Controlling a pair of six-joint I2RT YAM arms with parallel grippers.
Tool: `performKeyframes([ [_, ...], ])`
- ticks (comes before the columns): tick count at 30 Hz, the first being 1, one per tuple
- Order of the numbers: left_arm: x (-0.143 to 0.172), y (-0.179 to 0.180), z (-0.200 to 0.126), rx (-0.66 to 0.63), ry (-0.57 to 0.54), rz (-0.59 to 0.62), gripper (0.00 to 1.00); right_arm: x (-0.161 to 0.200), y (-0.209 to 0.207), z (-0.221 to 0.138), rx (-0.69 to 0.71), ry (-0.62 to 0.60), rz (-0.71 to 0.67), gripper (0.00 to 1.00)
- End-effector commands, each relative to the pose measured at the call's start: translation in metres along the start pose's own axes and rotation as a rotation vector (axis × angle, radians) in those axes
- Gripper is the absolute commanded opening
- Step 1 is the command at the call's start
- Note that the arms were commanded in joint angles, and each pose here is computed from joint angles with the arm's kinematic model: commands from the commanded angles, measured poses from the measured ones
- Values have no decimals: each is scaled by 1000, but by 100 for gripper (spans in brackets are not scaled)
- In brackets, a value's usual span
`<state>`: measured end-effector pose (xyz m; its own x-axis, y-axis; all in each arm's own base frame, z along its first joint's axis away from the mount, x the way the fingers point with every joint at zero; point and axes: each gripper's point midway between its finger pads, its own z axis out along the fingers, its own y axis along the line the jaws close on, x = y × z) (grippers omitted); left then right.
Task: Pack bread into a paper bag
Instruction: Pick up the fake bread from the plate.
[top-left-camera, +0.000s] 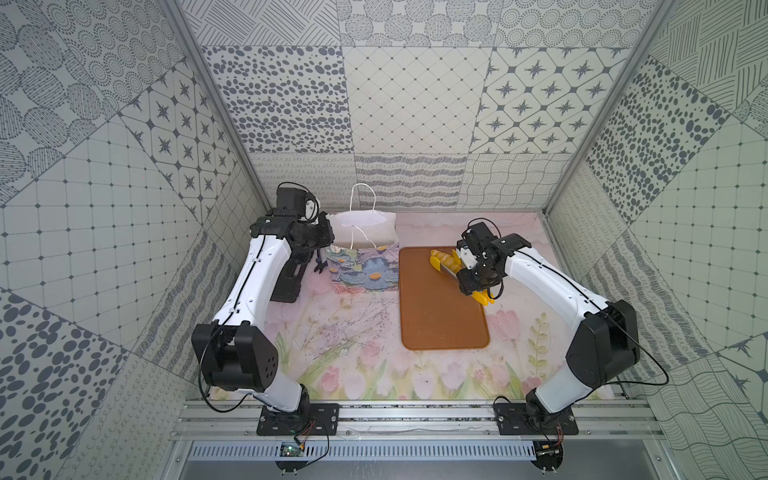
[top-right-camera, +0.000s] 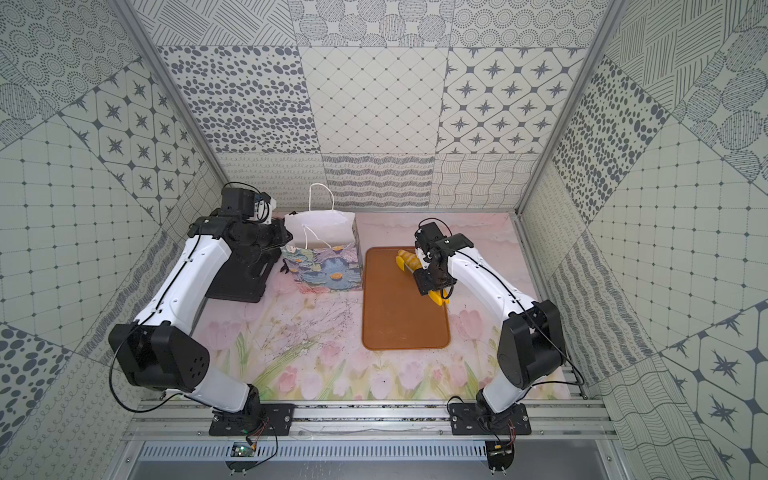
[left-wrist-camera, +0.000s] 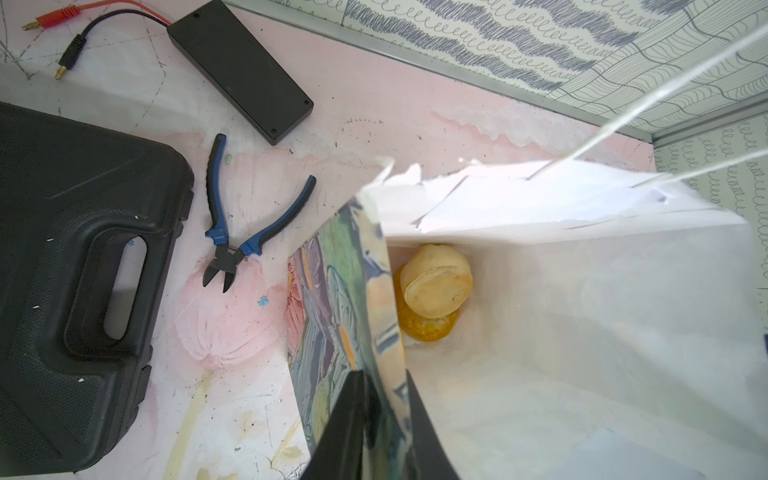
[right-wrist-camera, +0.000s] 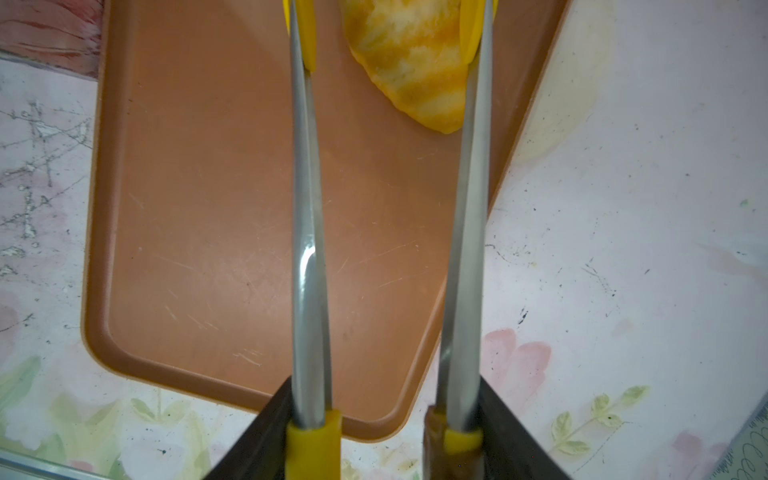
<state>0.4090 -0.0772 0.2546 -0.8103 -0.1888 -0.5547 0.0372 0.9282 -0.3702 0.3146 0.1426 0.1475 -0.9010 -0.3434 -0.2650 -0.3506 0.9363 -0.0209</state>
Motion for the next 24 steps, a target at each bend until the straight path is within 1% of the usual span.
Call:
performKeyframes([
  [1,-3,-2,-3,4,-4,20,16,3,6,-17,-40,-39,33,62],
  [7,-2,-3,-2,10,-4,18,16,5,-3,-26,6,-82,67,61],
  [11,-1,-3,-2,13,-2,18,16,7,-3,-21,13,-63,74,60],
  [14,0,-4,-2,18,-1,16,16,5,-4,-18,18,-72,79,60],
  [24,-1,-5,-2,20,-1,17,16,-4,3,-6,-14,-56,74,60],
])
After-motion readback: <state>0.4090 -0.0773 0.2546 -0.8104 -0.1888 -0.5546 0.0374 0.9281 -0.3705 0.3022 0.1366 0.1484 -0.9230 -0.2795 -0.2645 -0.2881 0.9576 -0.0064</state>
